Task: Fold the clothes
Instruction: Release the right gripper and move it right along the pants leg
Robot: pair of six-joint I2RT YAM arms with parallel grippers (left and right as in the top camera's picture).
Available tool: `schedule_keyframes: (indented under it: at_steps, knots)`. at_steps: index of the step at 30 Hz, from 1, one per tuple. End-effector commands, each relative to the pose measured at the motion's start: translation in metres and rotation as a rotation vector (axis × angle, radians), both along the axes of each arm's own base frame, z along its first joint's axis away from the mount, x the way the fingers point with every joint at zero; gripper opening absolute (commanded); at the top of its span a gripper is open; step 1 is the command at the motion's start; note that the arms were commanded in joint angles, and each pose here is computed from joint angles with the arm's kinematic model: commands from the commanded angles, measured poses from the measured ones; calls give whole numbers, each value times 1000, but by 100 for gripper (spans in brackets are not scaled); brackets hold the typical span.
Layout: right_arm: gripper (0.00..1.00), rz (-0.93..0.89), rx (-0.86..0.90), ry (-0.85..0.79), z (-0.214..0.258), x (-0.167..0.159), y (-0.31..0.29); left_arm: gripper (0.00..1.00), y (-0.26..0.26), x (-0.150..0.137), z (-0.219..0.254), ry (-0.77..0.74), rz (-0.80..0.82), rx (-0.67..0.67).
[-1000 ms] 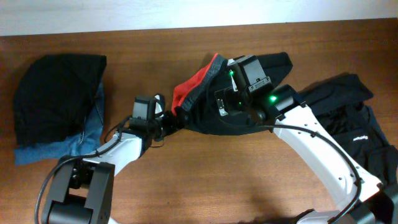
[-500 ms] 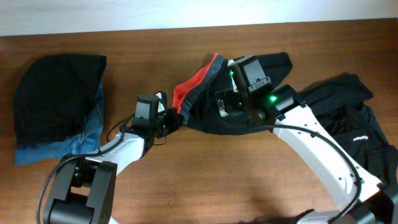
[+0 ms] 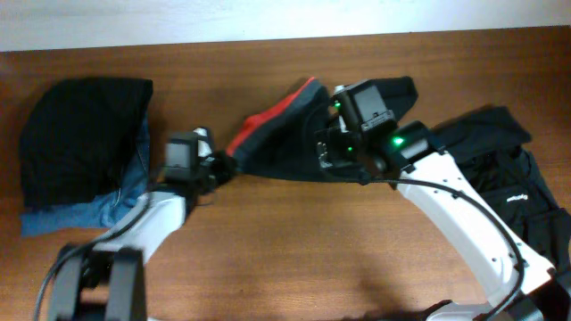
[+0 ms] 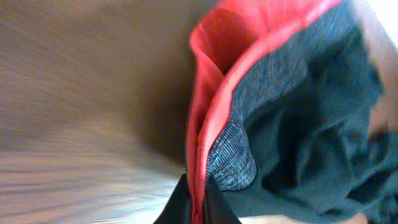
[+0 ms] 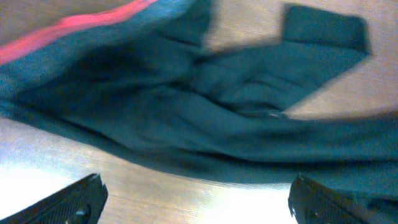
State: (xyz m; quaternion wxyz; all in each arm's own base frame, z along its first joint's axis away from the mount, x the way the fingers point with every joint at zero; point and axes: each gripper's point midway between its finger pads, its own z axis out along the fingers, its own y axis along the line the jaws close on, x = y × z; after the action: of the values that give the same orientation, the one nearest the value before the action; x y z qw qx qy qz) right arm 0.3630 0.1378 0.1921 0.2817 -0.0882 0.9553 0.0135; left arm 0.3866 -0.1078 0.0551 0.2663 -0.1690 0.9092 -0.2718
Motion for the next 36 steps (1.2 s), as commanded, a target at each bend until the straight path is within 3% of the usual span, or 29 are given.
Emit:
schedule_keyframes:
  at_steps: [1,11,16,23,31,36]
  knots:
    - [99,-129,48,1,13,-1,-29,0,58,11,49,-141,94,122]
    - [99,-307,-5,203,-17,-25,-101,0,90,-24,55,-54,125,183]
    - [99,-391,-24,256,-35,-24,-131,0,117,-37,40,22,195,333]
    - [99,-508,-35,353,-71,-18,-172,1,123,-38,39,27,198,373]
    - [100,-585,-9,526,-104,-40,-194,1,123,-40,37,38,196,373]
    - [80,-634,72,597,-111,-57,-201,1,123,-40,37,38,196,373]
